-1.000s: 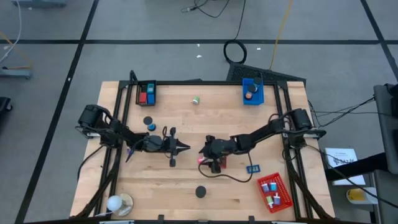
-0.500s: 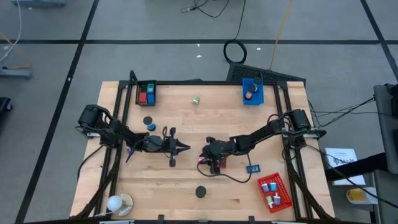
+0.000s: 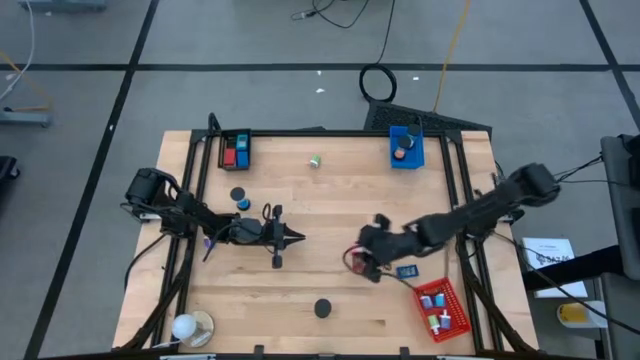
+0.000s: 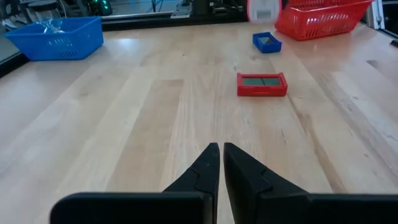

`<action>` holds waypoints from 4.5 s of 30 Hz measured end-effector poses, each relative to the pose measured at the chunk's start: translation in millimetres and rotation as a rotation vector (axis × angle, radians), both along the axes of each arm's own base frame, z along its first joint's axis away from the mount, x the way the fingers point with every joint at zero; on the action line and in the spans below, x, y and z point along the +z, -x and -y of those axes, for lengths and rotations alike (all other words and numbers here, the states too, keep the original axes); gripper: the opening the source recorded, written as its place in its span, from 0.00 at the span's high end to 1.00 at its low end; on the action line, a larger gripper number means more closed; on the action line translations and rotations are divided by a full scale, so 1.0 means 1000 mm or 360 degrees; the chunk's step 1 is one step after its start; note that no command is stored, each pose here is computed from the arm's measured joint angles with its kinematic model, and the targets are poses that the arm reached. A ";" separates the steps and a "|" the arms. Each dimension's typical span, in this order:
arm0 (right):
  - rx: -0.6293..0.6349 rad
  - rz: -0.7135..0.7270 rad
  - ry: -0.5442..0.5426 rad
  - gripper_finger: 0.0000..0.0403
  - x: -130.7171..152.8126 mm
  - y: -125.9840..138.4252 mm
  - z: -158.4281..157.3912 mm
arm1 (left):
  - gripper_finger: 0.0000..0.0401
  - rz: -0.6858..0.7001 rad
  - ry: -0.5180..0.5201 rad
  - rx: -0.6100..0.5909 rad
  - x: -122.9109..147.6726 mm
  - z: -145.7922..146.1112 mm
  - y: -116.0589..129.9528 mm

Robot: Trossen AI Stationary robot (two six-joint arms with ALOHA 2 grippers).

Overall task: Pick & Place Office items
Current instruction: Put the pink charger adapter into the red basket, then put the red digital timer into the black basket

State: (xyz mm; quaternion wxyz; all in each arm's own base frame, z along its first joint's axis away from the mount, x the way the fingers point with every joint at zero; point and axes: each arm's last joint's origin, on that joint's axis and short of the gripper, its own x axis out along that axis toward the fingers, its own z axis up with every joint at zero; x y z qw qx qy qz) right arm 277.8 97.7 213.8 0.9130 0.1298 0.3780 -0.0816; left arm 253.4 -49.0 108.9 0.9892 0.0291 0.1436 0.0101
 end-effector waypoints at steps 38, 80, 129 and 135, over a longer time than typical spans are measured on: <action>-0.0472 -0.0801 -0.0540 0.67 0.034 0.133 -0.123 | 0.92 -0.0036 -0.0002 0.0018 -0.002 -0.001 0.001; -0.1062 -0.1221 -0.0104 0.59 -0.018 0.155 -0.165 | 0.92 -0.0040 -0.0086 0.0009 -0.002 -0.006 0.000; -0.0043 -0.0019 0.0620 1.00 -0.037 0.043 -0.024 | 0.92 -0.0028 -0.0066 -0.0032 0.000 0.003 0.001; 0.0014 0.0368 0.0337 1.00 -0.031 0.053 0.009 | 0.92 0.0038 -0.0129 -0.0017 0.009 0.018 0.006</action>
